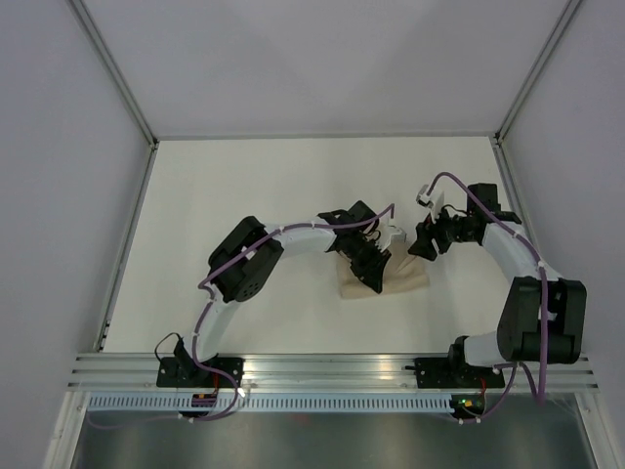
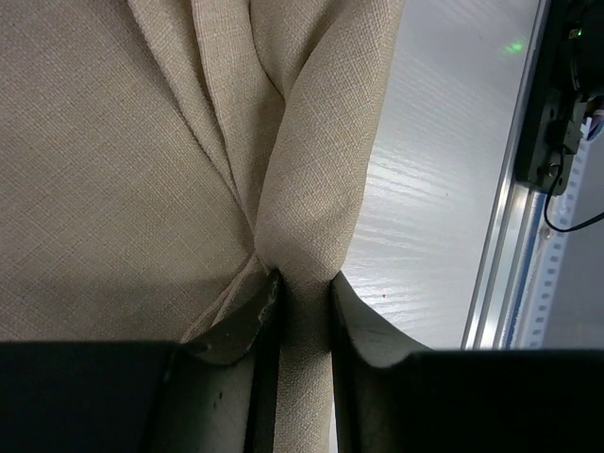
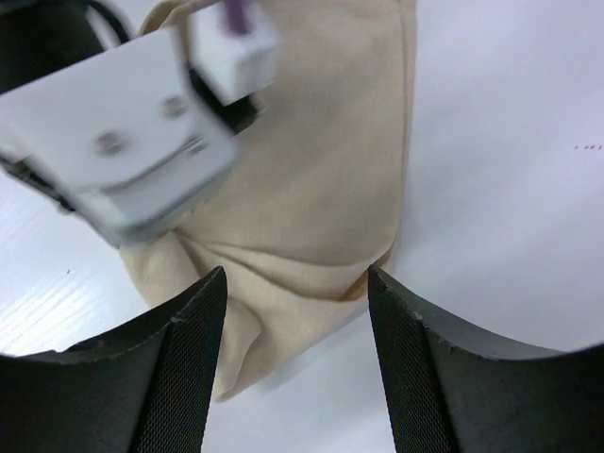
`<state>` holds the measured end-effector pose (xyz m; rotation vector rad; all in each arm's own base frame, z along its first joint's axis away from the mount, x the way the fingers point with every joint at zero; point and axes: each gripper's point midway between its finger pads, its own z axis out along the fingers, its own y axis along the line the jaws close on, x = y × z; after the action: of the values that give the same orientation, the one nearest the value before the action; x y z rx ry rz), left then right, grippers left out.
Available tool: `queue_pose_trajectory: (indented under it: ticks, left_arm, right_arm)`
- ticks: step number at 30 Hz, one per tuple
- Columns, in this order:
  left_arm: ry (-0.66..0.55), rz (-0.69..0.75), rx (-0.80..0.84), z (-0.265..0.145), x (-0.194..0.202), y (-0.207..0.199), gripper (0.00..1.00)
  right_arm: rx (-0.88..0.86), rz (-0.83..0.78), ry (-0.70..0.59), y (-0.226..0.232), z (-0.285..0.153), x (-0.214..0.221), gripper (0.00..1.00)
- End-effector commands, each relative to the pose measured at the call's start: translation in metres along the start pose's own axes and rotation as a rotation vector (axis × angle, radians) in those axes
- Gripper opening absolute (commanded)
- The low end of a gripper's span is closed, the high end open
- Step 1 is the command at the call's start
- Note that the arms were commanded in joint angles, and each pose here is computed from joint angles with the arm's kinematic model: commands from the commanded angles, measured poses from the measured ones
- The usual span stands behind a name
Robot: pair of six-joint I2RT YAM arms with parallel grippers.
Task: Fold the napkin, place the utensils inside, and roll it up
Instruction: Roll the napkin with the utensil
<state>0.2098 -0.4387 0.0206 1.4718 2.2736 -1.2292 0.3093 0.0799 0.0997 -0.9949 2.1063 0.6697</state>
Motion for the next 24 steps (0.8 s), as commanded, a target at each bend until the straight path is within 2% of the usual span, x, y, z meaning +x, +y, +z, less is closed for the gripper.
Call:
queue_pose_trajectory:
  ticks: [1,6,15,24]
  left_arm:
    - [0.222,-0.233,-0.038,0.014,0.065,0.016,0.02]
    - [0.249,-0.322,-0.029,0.016,0.069,0.024,0.02]
    - [0.261,-0.473,0.001,0.010,0.073,0.039,0.03]
    - [0.305,-0.519,-0.026,0.008,0.076,0.047,0.03]
  right_arm:
    - [-0.036,-0.122,-0.022,0.024,-0.011,0.003,0.68]
    - [-0.084,-0.232,0.014,0.051,-0.017,0.019,0.71]
    - [-0.117,-0.406,0.124,0.074,0.007,0.040,0.73]
    - [-0.073,-0.564,0.157,0.083,0.037,0.036,0.73]
